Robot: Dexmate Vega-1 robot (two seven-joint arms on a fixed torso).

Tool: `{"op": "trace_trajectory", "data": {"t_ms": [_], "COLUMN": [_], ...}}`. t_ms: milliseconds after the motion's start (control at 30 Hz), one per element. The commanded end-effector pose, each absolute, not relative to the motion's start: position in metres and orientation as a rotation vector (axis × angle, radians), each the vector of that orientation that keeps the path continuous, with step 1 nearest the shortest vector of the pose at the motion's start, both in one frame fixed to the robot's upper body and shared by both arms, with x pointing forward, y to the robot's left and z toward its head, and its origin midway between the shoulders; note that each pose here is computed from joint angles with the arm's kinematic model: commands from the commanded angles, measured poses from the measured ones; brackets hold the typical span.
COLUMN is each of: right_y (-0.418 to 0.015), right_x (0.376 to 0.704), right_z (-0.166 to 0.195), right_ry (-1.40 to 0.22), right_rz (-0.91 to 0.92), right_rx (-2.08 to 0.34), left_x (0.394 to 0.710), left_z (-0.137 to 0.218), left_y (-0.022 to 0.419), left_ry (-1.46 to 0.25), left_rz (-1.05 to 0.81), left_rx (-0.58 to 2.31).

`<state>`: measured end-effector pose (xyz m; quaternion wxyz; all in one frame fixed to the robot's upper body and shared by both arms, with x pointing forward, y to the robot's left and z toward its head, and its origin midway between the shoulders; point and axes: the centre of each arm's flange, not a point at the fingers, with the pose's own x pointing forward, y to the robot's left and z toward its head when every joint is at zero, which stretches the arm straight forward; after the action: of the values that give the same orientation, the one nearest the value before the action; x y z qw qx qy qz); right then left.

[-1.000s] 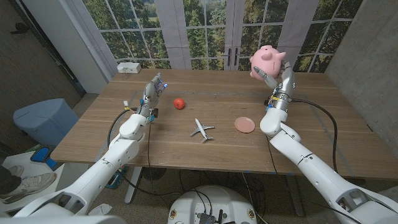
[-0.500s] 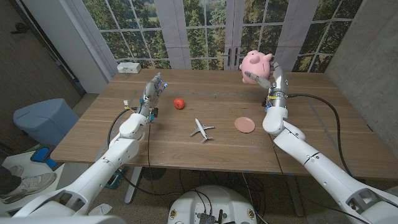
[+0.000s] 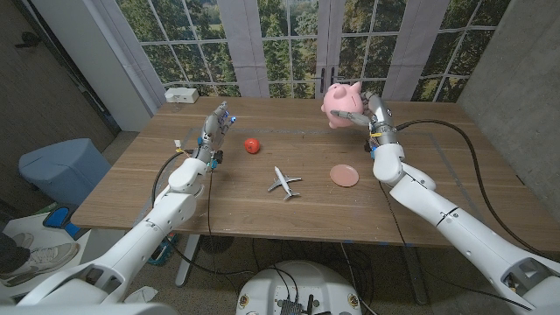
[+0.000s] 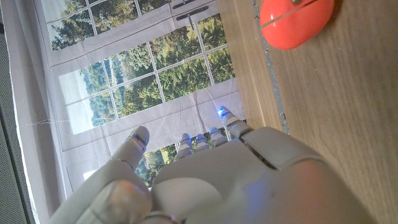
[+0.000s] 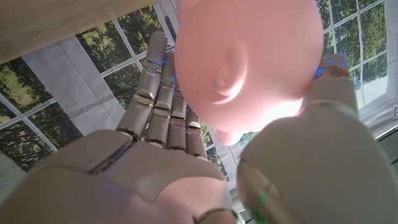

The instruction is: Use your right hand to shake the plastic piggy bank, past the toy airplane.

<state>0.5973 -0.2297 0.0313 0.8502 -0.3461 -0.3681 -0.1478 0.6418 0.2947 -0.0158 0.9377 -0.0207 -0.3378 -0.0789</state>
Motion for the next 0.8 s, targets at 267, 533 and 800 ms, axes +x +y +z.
{"op": "trace_trajectory", "data": {"t_ms": [267, 533, 800], "right_y": [-0.2192, -0.2202, -0.2252], "right_x": [0.602, 0.6009, 0.5953], "right_z": [0.036, 0.0369, 0.0347], "right_ry": [-0.721, -0.759, -0.854], "right_rz": [-0.223, -0.276, -0.407], "right_rx": [-0.822, -0.796, -0.71], "left_x": [0.6472, 0.647, 0.6469], "left_z": [-0.0135, -0.0137, -0.0147], "left_y": [0.2944, 0.2959, 0.2976], "left_ry": [-0.684, -0.684, -0.684], "left_rz": [-0.163, -0.16, -0.157], "left_rx": [-0.038, -0.04, -0.042]}}
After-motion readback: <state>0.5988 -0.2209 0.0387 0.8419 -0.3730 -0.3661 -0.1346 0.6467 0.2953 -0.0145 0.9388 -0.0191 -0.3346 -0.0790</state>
